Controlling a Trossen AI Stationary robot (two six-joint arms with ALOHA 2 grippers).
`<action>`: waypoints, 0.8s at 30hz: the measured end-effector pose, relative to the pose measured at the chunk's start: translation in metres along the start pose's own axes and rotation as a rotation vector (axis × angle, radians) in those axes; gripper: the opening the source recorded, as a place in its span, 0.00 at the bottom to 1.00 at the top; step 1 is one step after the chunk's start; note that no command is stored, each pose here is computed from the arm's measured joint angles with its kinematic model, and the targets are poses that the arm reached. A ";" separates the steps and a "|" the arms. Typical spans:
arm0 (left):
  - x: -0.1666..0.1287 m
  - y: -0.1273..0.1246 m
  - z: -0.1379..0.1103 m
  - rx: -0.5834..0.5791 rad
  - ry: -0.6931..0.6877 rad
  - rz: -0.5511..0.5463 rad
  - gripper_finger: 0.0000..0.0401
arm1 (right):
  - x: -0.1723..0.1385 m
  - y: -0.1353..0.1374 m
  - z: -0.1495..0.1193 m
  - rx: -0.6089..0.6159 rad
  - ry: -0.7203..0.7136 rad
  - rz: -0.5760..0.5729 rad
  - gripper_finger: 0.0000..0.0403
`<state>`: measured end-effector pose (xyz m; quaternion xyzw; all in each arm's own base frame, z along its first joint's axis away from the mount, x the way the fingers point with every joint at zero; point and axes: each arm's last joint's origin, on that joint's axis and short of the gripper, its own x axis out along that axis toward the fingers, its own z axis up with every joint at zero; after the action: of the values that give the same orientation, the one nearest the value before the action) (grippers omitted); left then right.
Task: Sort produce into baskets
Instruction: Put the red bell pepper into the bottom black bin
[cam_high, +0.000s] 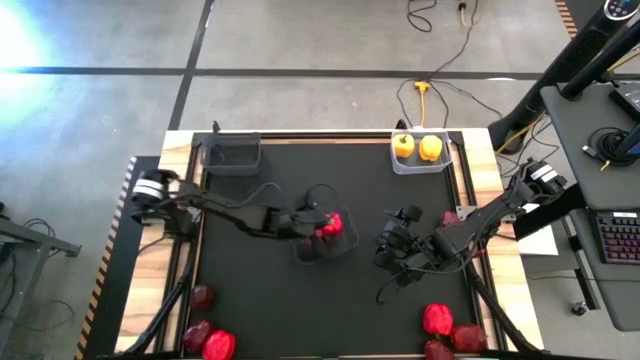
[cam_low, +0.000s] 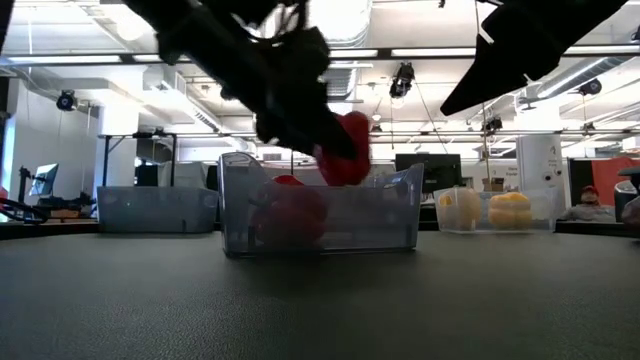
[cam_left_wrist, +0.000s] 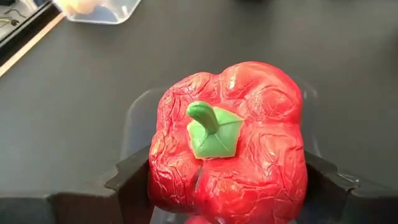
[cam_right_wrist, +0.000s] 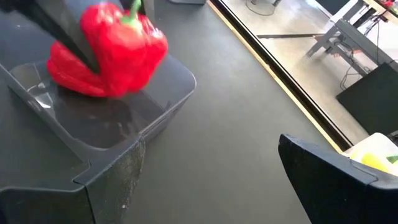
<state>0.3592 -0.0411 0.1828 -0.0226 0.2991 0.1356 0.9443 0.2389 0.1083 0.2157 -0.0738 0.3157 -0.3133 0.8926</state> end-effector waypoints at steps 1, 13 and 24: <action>0.005 -0.002 0.002 -0.001 -0.002 0.001 0.68 | 0.000 0.000 0.000 0.000 0.000 0.000 0.90; 0.049 0.005 0.000 -0.048 0.072 0.158 0.77 | 0.000 0.001 -0.001 -0.012 0.041 0.047 0.90; 0.040 0.007 0.018 -0.006 0.123 0.240 0.82 | 0.000 0.001 -0.001 -0.011 0.042 0.049 0.90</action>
<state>0.3991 -0.0224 0.1749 0.0024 0.3566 0.2468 0.9011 0.2386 0.1096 0.2145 -0.0646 0.3379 -0.2912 0.8927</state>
